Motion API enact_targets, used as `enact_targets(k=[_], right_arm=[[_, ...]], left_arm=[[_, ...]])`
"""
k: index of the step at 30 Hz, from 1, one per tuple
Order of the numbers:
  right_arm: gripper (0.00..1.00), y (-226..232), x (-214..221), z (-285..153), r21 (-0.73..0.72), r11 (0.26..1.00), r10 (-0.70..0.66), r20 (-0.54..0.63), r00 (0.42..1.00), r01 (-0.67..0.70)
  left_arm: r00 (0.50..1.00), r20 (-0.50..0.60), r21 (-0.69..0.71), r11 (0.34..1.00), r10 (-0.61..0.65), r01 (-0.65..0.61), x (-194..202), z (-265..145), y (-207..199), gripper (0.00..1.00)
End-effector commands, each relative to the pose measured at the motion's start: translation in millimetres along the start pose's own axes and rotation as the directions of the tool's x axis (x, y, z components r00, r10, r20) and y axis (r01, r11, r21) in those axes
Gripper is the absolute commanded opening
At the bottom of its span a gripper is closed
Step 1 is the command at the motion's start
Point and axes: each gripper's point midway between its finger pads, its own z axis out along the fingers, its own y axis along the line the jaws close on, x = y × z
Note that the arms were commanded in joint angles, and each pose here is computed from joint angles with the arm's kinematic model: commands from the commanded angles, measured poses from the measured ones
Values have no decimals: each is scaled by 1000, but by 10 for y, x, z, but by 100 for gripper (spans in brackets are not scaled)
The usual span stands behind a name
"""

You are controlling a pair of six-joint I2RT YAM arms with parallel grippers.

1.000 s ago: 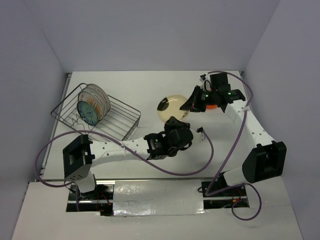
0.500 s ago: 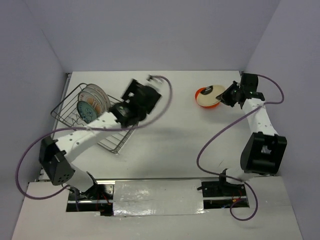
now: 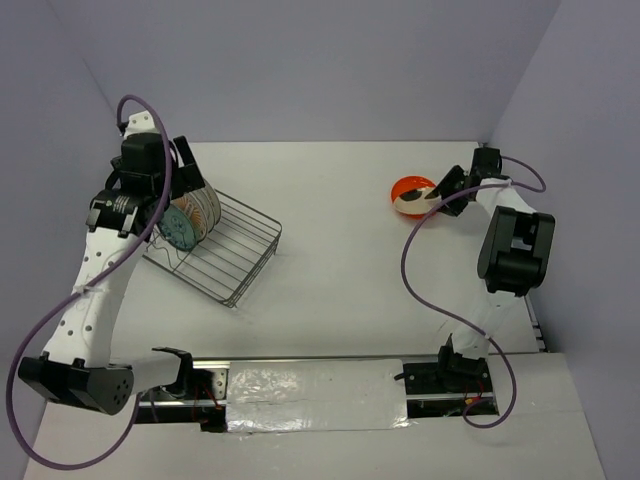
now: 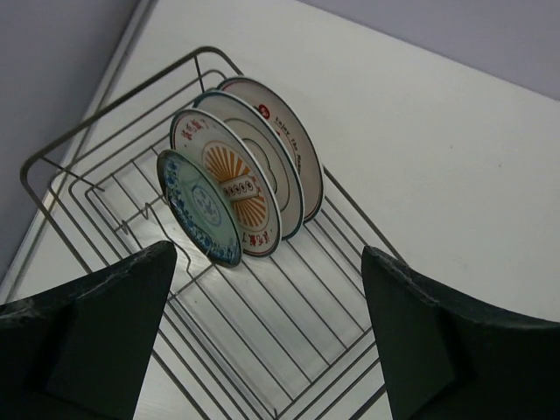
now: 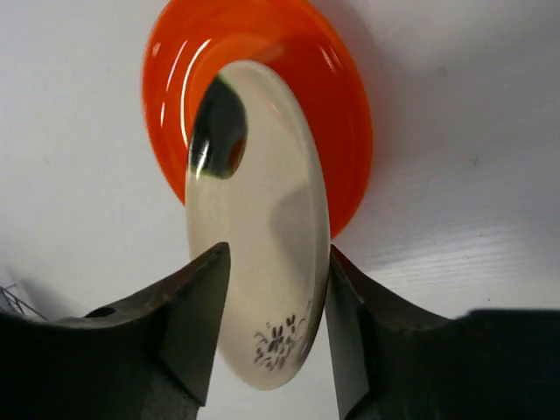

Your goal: Unload the plates from the dish rack

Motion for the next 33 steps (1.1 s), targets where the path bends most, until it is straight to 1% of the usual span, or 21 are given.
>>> enact_targets(k=[1,5,8,9,10,11,12,14,15,17,18,19,21,22,23,25,26,27,29,31,33], right_arm=[[58,-6,-241,7,51,998,-38,68,997,35],[63,-122,-277,7,140,990,-19,67,998,10],[66,-206,-375,-54,250,968,-35,85,996,13],[71,-142,-513,-133,279,960,-53,119,991,18],[72,-237,-505,-195,372,927,-89,118,989,39],[73,-224,-551,-232,400,915,-107,123,987,50],[80,-138,-607,-252,402,913,-126,110,986,72],[80,-31,-544,-244,375,920,-140,34,990,117],[80,14,-524,-290,382,915,-137,-3,991,128],[80,104,-458,-394,380,914,-142,-24,990,141],[80,36,-322,-435,403,904,-139,-47,989,146],[80,296,-419,-750,346,926,-181,59,982,150],[80,469,-182,-879,290,938,-229,108,967,189],[80,737,-166,-1231,211,951,-267,192,944,226],[80,905,95,-1245,167,944,-312,173,934,284],[80,1119,216,-1487,117,935,-353,206,913,335],[80,1248,361,-1512,86,924,-383,189,904,373],[80,1272,441,-1569,74,918,-397,171,902,390],[80,1350,621,-1625,47,907,-421,142,896,418],[80,1380,726,-1688,35,901,-433,142,890,432],[80,1447,850,-1771,-14,894,-442,148,885,448]], left_arm=[[993,-116,52,999,0,6,232,67,-52,100],[984,-177,98,995,7,11,399,130,-120,99],[978,-210,121,993,10,16,511,172,-165,99],[976,-220,115,993,7,19,544,187,-159,99],[969,-249,95,995,-4,28,619,213,-143,100],[966,-257,65,997,-13,31,638,233,-105,100],[961,-275,40,999,-18,30,675,270,-78,99],[953,-301,-26,999,-48,42,732,270,7,100],[956,-287,-67,997,-57,39,702,285,72,100],[955,-277,-137,988,-110,74,695,290,146,99],[955,-270,-181,980,-124,76,695,274,219,99],[952,-262,-208,972,-160,106,704,290,235,98],[948,-254,-233,963,-193,134,736,344,259,94],[945,-243,-247,956,-221,160,745,378,266,89],[940,-242,-267,948,-241,174,776,416,312,86],[932,-229,-269,939,-280,216,769,521,305,83],[932,-217,-275,934,-291,228,750,557,323,81],[932,-200,-290,927,-301,237,734,630,343,76],[927,-192,-312,916,-321,253,745,719,408,70],[910,-219,-302,911,-352,280,870,881,405,62],[903,-219,-298,907,-369,298,929,1013,443,59]])
